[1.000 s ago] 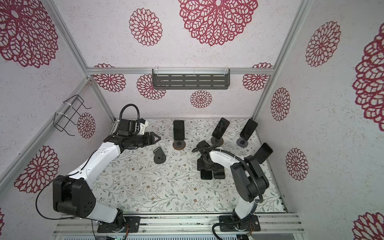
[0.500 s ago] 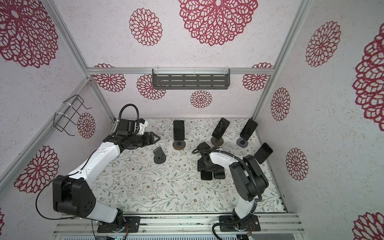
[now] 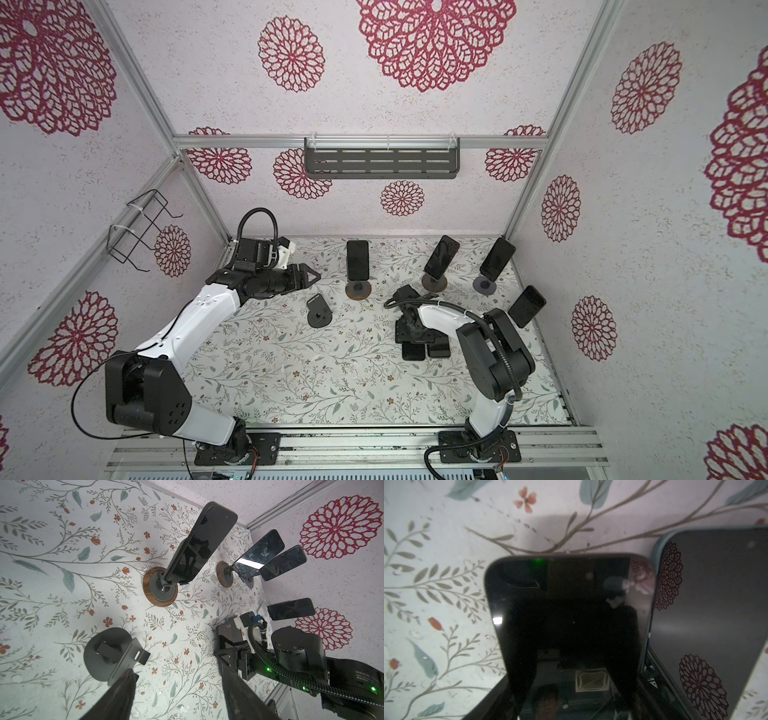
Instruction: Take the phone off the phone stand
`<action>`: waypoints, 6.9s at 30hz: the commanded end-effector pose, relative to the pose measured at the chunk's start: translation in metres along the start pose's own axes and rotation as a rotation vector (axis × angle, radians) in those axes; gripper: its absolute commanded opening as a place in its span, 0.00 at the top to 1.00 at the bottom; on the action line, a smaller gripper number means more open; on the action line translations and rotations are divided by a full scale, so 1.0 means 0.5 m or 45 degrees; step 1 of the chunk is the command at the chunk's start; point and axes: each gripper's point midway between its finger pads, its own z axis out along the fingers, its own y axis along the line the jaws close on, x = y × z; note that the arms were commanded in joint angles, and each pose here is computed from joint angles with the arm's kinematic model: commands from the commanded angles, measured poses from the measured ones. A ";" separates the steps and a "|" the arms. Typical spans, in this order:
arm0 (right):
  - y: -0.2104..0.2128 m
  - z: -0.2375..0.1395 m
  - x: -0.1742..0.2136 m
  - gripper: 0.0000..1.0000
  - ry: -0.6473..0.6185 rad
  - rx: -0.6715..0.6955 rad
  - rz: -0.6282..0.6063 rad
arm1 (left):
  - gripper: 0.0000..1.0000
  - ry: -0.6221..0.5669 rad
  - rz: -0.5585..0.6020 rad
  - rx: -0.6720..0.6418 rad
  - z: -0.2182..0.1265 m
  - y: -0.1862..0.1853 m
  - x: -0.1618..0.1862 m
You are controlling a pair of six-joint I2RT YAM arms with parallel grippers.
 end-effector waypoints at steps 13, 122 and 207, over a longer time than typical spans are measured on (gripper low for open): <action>-0.011 0.005 0.011 0.19 0.008 0.054 0.011 | 0.30 -0.029 0.028 0.016 -0.017 -0.014 -0.018; -0.032 -0.289 0.012 0.32 -0.563 -0.419 0.058 | 0.27 0.006 0.521 0.623 0.236 -0.089 -0.226; 0.067 -0.421 -0.061 0.32 -0.626 -0.434 -0.305 | 1.00 -0.041 0.022 0.545 0.060 -0.182 -0.185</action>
